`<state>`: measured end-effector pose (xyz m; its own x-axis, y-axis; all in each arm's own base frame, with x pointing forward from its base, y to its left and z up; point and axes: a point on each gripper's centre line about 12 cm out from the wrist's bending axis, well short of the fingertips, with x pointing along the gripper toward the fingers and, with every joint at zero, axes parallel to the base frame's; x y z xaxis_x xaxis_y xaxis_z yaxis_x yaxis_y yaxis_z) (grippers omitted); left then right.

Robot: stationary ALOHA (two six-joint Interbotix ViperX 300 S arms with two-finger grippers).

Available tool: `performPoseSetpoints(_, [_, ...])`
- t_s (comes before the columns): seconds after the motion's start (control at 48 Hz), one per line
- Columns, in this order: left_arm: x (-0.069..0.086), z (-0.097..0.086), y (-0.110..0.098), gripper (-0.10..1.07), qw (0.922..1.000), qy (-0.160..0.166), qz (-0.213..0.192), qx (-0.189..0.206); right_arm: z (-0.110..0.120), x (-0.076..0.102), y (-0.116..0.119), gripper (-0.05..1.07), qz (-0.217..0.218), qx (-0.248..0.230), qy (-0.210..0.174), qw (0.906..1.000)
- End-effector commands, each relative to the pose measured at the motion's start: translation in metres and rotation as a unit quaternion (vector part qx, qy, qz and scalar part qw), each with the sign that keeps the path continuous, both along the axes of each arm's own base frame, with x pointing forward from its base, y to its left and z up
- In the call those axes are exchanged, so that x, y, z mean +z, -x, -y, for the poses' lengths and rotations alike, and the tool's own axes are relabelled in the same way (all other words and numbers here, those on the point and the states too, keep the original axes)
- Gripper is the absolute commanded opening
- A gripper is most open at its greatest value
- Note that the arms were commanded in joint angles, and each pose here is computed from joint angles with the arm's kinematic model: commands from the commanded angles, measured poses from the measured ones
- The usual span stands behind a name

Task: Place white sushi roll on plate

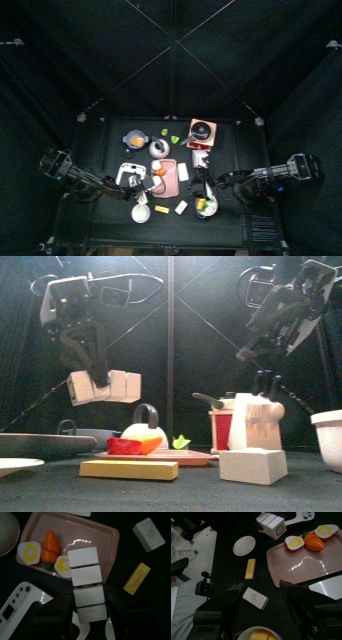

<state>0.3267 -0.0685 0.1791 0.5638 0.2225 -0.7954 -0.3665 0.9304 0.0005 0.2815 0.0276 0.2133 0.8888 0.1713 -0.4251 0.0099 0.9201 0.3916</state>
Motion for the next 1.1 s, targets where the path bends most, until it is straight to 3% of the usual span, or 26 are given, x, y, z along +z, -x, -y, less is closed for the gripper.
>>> performPoseSetpoints(0.0, [0.011, 0.004, -0.02, 0.7, 0.9986, 0.011, 0.038, -0.036, -0.001, 0.011, 0.006, 0.91, 0.021, 0.001, -0.005, 0.9998])
performPoseSetpoints(0.229, [0.007, -0.014, -0.042, 0.7, 0.9967, -0.017, 0.045, -0.066, 0.0, 0.013, 0.019, 0.91, 0.032, -0.002, -0.011, 0.9994])
performPoseSetpoints(0.438, [-0.002, -0.018, -0.054, 0.7, 0.987, -0.068, 0.038, -0.141, -0.001, 0.012, 0.025, 0.91, 0.034, -0.001, -0.012, 0.9994])
performPoseSetpoints(0.792, [-0.021, -0.018, -0.06, 0.7, 0.9795, -0.086, 0.011, -0.182, -0.001, 0.013, 0.024, 0.91, 0.035, -0.001, -0.012, 0.9993])
performPoseSetpoints(1.083, [-0.031, -0.032, -0.068, 0.71, 0.9818, -0.09, -0.003, -0.167, -0.001, 0.012, 0.024, 0.91, 0.034, -0.001, -0.013, 0.9993])
